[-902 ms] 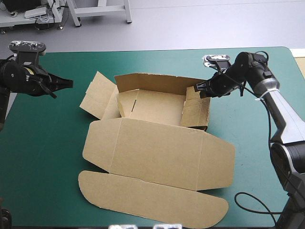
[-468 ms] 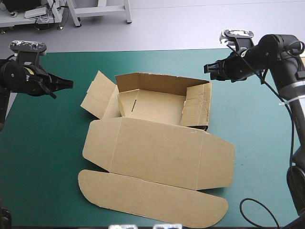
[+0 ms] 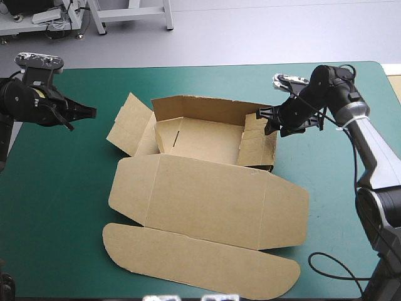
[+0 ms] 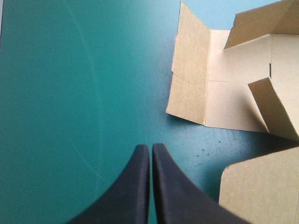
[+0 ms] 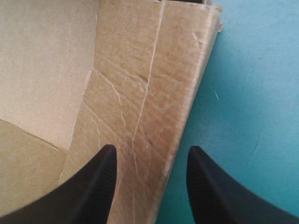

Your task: Fold the box

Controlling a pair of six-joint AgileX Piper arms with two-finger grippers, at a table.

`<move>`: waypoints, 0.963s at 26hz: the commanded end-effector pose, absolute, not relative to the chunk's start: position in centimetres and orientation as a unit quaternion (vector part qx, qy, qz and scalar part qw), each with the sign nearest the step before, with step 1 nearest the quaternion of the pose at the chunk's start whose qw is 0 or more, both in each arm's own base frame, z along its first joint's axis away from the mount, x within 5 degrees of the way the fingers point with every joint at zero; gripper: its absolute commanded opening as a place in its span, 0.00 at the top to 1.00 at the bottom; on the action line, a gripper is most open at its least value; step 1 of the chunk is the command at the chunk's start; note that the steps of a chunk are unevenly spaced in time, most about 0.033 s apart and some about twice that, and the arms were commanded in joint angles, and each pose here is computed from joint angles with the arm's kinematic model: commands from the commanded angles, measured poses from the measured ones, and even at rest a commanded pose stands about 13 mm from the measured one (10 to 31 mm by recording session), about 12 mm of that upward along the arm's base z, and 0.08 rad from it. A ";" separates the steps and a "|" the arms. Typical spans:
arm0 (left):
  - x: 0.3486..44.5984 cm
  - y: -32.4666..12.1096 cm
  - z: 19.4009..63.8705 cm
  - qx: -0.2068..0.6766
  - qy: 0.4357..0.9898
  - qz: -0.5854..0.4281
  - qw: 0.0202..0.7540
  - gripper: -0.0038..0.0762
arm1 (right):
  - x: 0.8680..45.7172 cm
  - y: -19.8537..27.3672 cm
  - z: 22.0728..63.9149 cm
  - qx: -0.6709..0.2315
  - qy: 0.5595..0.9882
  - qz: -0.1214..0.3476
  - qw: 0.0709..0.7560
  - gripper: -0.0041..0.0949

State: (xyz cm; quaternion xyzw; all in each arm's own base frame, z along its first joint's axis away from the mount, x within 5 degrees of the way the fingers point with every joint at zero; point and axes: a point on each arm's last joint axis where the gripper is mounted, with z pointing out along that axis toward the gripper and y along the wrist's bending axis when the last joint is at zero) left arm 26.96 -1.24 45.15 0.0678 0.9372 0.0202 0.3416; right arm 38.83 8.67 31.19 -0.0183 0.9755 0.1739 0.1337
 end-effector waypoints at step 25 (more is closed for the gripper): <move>26.3 7.8 47.7 -0.107 0.881 -0.078 0.454 0.94 | 31.2 3.7 45.2 -0.044 0.882 0.334 0.330 0.98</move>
